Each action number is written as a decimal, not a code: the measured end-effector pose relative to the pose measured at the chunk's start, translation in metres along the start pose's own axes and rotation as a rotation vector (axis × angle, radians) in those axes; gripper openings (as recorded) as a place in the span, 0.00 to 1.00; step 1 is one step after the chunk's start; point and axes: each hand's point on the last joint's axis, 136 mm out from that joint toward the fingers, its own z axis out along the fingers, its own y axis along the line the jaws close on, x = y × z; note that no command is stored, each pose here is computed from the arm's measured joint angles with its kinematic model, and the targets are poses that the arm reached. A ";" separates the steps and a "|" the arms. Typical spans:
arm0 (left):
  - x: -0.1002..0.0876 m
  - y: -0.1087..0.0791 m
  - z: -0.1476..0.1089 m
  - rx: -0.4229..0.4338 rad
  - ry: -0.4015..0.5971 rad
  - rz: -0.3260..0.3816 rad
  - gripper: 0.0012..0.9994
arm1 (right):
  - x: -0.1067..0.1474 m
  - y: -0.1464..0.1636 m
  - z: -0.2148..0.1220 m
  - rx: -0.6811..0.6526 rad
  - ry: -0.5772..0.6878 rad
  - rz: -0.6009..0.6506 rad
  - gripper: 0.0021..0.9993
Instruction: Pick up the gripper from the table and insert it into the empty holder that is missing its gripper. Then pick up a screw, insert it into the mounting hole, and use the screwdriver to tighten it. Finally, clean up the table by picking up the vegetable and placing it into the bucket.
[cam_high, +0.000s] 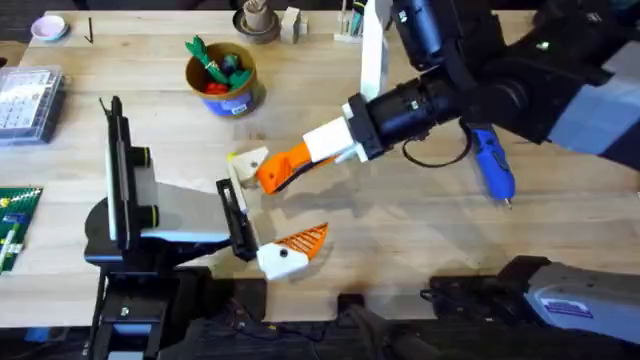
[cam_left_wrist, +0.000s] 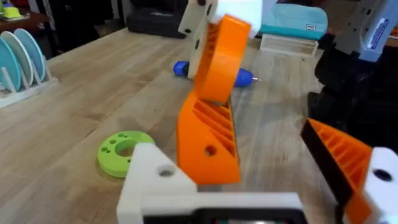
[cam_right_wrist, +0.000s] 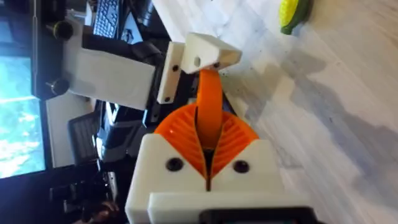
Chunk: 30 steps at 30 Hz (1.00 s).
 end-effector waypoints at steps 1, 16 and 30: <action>0.000 0.000 0.000 0.000 0.000 0.000 0.99 | 0.000 0.001 0.000 -0.007 0.003 0.003 0.01; -0.002 0.016 -0.002 -0.091 -0.005 0.016 0.99 | -0.020 -0.006 0.019 -0.124 0.017 0.127 0.01; -0.004 0.031 -0.004 -0.176 -0.008 0.025 0.99 | -0.035 -0.016 0.022 -0.171 0.005 0.223 0.01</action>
